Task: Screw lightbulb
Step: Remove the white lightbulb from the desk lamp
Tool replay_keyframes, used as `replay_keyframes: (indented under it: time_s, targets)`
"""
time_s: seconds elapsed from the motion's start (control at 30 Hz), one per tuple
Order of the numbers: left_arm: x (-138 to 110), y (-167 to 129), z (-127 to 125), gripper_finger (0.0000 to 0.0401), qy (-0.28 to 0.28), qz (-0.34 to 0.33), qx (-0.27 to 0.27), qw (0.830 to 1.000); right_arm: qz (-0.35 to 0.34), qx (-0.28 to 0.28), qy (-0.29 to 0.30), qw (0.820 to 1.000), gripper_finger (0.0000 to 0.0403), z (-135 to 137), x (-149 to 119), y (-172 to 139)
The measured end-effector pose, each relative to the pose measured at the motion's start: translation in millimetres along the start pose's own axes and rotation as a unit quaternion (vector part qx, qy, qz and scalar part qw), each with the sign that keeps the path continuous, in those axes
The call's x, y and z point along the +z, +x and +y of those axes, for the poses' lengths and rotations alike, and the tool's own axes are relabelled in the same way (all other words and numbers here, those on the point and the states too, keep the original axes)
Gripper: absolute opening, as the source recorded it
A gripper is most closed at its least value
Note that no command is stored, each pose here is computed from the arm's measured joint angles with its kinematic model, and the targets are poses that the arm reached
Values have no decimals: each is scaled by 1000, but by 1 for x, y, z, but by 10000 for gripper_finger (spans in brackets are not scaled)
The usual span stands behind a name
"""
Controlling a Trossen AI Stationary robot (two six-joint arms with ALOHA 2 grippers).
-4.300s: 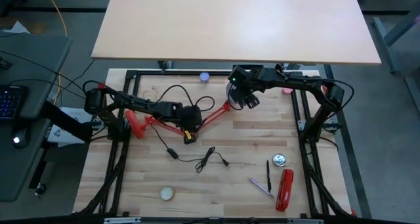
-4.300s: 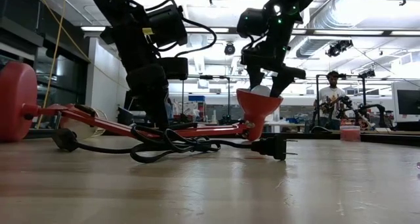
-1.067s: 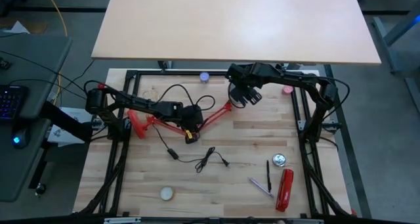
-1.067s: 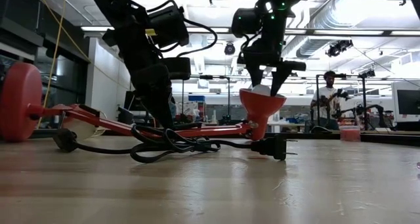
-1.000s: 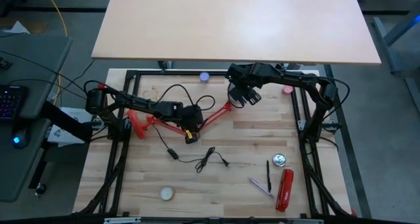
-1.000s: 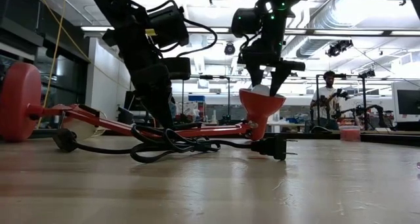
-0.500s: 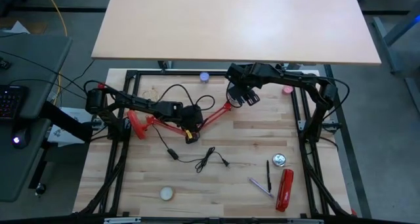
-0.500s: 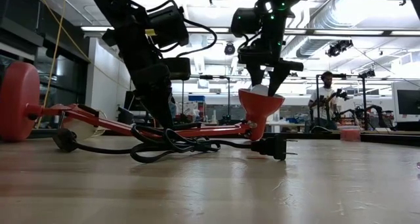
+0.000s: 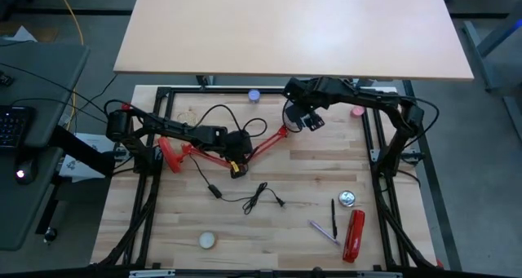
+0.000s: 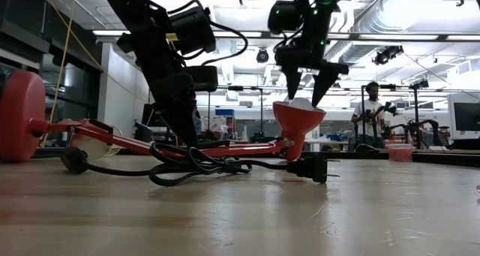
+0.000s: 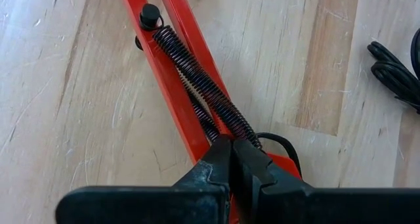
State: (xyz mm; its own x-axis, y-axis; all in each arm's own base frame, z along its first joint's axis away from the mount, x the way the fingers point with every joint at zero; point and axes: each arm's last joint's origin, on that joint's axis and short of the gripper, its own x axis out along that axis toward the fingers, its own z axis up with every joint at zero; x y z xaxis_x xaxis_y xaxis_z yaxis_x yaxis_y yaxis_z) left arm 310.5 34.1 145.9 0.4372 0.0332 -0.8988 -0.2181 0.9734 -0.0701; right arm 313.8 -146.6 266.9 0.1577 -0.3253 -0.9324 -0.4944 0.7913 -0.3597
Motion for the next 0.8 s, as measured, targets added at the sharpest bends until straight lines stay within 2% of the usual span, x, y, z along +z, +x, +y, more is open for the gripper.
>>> replay_keyframes:
  time_s: [0.13, 0.2, 0.23, 0.27, 0.33, 0.4, 0.47, 0.53, 0.57, 0.6, 0.8]
  targets:
    - [0, 0, 0, 0, 0, 0, 0, 1000, -17, -18, 41, 999, 375, 0, -7, -24]
    - [0, 0, 0, 0, 0, 0, 0, 1000, -32, -34, 115, 992, 375, -2, -11, -38]
    - [0, 0, 0, 0, 0, 0, 0, 1000, -40, -40, 170, 984, 376, -2, -13, -44]
    - [0, 0, 0, 0, 0, 0, 0, 1000, -49, -40, 232, 971, 376, -2, -16, -48]
    - [0, 0, 0, 0, 0, 0, 0, 1000, -75, -22, 369, 926, 376, -3, -23, -55]
    - [0, 0, 0, 0, 0, -1, 0, 1000, -106, 18, 494, 863, 376, -4, -27, -56]
    - [1, 0, 0, 0, 0, -3, 0, 1000, -106, 52, 598, 793, 376, -3, -29, -54]
    - [1, 0, 0, 0, 0, -6, -1, 1000, -87, 69, 680, 725, 376, -2, -28, -50]
    - [1, 0, 0, 0, 0, -7, -1, 1000, -81, 73, 703, 703, 376, -2, -27, -47]
    - [1, 0, 0, 0, 0, -7, -1, 1000, -75, 75, 715, 692, 376, -3, -26, -44]
    - [2, 0, 0, 0, 1, -10, -3, 1000, -42, 80, 722, 686, 376, -7, -18, -20]
